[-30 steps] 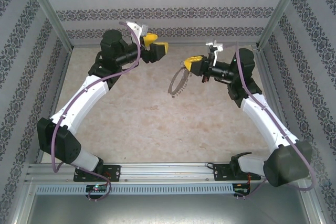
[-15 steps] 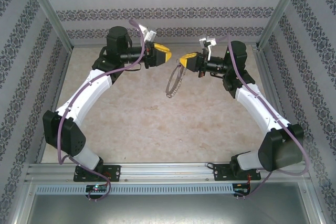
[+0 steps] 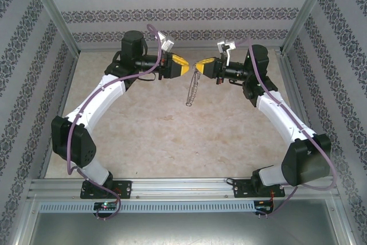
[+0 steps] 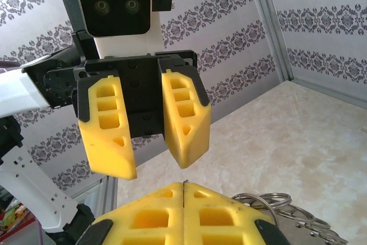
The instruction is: Put the keys on the keyring
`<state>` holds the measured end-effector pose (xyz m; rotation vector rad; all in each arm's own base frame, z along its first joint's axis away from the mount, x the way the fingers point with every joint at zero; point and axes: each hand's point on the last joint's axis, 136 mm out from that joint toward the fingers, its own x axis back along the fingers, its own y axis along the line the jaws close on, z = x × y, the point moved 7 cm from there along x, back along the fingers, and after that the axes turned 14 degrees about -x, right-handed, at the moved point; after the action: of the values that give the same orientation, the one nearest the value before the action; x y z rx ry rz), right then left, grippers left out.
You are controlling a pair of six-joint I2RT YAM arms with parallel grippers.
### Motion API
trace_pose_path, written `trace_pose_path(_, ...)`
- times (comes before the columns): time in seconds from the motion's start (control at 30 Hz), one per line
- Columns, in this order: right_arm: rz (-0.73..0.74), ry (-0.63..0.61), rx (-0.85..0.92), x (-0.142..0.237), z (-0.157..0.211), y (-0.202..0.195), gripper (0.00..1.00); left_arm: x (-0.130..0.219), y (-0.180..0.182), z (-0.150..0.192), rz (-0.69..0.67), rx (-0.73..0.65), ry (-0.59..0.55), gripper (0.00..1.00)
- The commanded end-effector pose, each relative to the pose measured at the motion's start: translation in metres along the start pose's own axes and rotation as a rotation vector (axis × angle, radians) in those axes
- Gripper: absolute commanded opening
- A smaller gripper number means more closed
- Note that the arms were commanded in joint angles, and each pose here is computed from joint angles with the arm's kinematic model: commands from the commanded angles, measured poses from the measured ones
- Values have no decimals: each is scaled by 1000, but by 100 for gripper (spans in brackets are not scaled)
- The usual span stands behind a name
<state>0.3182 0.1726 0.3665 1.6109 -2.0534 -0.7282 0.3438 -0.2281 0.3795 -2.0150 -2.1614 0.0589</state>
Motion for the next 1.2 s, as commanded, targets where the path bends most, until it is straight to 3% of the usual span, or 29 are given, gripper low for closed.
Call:
trace_pose_path(0.0,-36,3,30,-4,-3,6,0,-6,-2,0,67,-23,12,31)
trace_pose_path(0.43,-58,44,10,-8,6,4,0,-13,1,4,101,-26,37,31)
trace_pose_path(0.7,-88,114,2,-8,12,7,0,-12,-10,12,201,-5,148,34)
trace_pose_path(1.17,-83,155,-7,-9,18,5,0,-14,-1,28,201,27,227,32)
